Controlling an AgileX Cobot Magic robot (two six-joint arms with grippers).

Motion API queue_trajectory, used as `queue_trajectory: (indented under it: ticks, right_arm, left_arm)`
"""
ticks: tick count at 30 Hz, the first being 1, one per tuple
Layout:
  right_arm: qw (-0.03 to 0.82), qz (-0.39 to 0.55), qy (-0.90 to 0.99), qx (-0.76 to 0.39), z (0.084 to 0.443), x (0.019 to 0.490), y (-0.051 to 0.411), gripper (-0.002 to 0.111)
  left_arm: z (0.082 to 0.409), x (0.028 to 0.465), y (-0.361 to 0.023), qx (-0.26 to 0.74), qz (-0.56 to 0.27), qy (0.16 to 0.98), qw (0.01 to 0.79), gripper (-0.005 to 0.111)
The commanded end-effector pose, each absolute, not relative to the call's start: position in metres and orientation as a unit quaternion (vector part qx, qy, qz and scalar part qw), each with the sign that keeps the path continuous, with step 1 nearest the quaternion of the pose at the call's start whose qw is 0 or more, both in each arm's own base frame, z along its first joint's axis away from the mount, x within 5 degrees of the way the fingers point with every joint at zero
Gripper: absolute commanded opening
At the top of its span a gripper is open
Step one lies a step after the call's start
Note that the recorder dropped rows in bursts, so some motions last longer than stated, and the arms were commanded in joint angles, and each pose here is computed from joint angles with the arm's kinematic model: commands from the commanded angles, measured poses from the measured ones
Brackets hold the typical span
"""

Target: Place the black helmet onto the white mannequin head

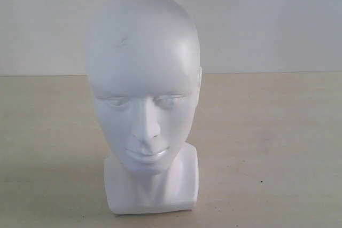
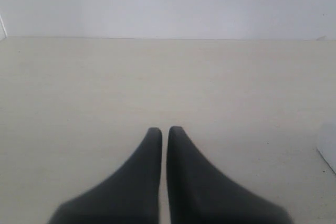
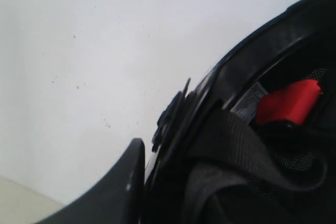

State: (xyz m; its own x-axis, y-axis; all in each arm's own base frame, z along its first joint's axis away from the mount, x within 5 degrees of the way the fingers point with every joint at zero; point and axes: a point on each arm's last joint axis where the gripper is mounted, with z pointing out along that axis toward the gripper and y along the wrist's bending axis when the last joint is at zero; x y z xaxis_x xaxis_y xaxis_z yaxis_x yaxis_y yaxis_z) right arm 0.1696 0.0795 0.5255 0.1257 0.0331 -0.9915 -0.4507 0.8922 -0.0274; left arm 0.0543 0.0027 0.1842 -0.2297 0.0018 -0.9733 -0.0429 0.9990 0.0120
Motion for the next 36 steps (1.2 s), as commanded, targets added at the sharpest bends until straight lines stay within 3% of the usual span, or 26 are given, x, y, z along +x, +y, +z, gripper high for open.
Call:
queue_trajectory:
  ticks: [1,16,21,33,36]
  right_arm:
    - [0.836,0.100,0.517,-0.157,0.559,0.154,0.066,0.000]
    - [0.909,0.096,0.390,-0.111,0.589,0.103,0.043,0.000]
    - [0.913,0.147,0.368,-0.098,0.592,0.083,0.038,0.000]
    - [0.929,0.162,0.323,-0.077,0.544,0.080,0.038,0.000]
    - [0.924,0.215,0.313,-0.053,0.541,0.081,0.039,0.000]
  left_arm:
    - [0.185,0.054,0.002,-0.015,0.014,0.783,0.622,0.004]
    - [0.185,0.054,0.002,-0.015,0.014,0.783,0.622,0.004]
    - [0.185,0.054,0.002,-0.015,0.014,0.783,0.622,0.004]
    - [0.185,0.054,0.002,-0.015,0.014,0.783,0.622,0.004]
    - [0.185,0.054,0.002,-0.015,0.014,0.783,0.622,0.004]
